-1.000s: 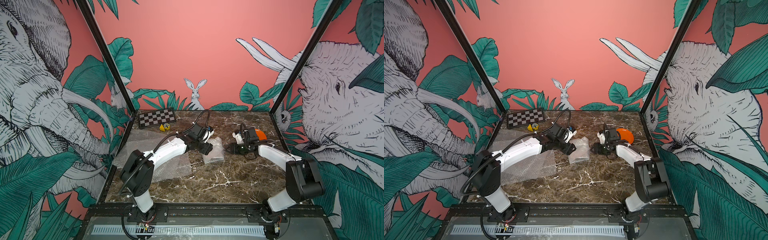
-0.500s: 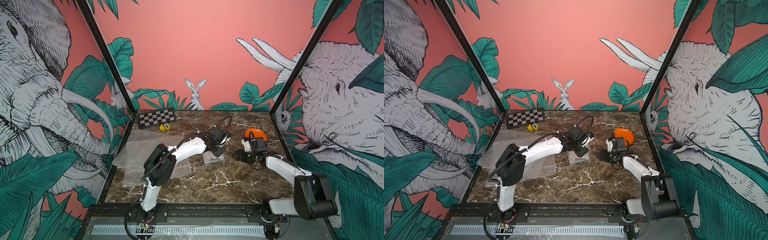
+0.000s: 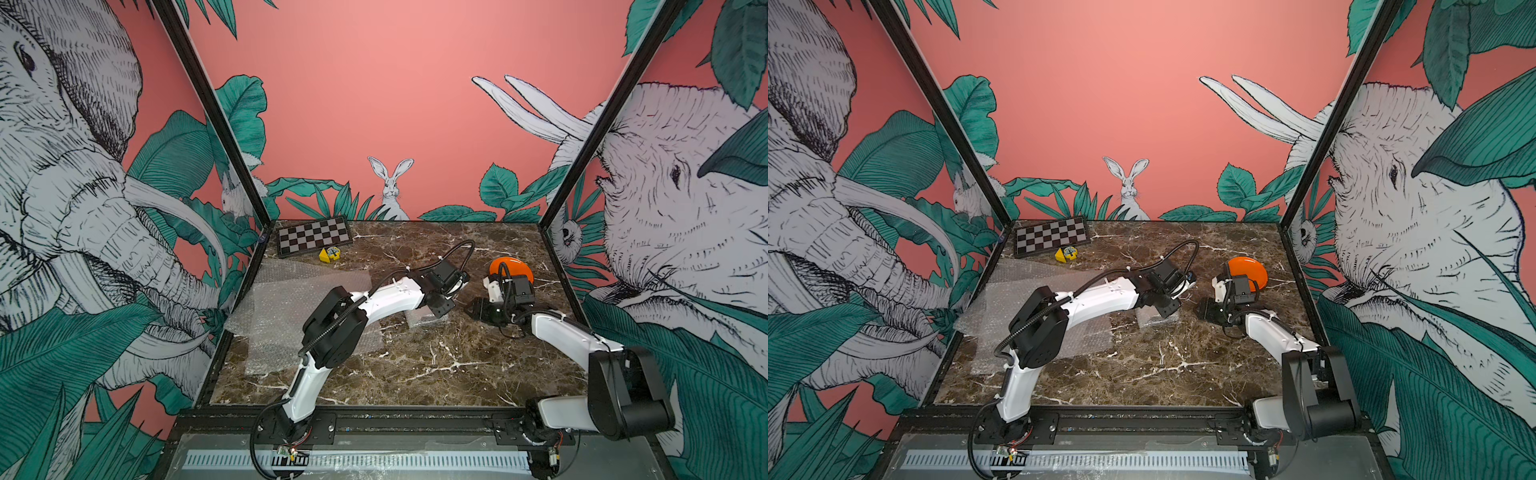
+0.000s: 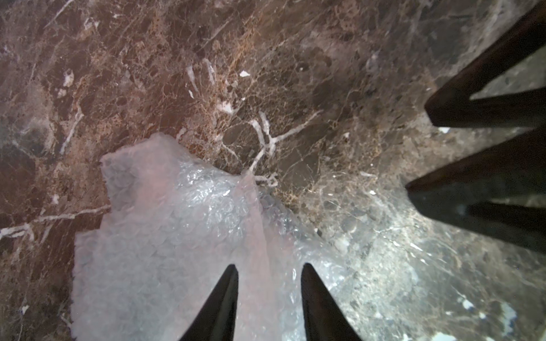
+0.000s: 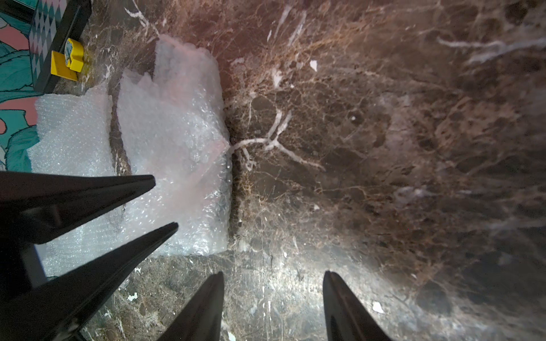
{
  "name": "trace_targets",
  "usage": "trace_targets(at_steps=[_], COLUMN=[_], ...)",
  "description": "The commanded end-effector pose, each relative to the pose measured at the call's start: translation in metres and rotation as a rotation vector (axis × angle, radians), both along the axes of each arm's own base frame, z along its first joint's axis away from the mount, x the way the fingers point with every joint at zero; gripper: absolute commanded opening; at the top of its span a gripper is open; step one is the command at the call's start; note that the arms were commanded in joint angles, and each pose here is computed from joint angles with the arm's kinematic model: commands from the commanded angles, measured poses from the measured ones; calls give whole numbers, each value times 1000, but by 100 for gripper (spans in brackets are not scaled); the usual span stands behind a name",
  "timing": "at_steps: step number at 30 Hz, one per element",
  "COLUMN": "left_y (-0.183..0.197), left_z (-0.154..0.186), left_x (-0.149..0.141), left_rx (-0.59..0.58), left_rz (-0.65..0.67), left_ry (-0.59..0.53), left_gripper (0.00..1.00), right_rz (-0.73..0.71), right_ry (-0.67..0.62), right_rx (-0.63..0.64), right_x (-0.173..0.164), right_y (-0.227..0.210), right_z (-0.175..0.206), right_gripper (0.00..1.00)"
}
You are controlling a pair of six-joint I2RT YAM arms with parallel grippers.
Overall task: Unpack dinner plates from bubble wrap
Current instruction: Unwrap the bubble wrap at the center of the board.
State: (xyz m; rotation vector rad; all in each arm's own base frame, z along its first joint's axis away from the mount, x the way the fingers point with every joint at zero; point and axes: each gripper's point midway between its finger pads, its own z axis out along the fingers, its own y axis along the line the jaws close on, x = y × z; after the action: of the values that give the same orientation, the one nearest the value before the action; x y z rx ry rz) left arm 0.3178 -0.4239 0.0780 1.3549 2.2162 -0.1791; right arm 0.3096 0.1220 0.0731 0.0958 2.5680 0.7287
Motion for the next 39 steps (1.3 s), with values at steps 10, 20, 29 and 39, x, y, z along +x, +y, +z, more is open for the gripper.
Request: trace_targets(at_steps=[10,20,29,39], left_y=[-2,2,3,2], left_z=[-8,-21,-17,9], left_x=[-1,5,7,8], left_rx=[32,77,76,11], left_rz=[-18,2,15,31], left_ry=[7,-6,-20,-52], left_gripper=[35,22,6,0], right_rz=[-7,1,11,6], right_ry=[-24,-21,-11,-8], right_rx=[21,29,49,124], right_x=[5,6,7,12], right_y=[1,3,7,17], right_z=[7,9,7,4], right_gripper=[56,56,56,57])
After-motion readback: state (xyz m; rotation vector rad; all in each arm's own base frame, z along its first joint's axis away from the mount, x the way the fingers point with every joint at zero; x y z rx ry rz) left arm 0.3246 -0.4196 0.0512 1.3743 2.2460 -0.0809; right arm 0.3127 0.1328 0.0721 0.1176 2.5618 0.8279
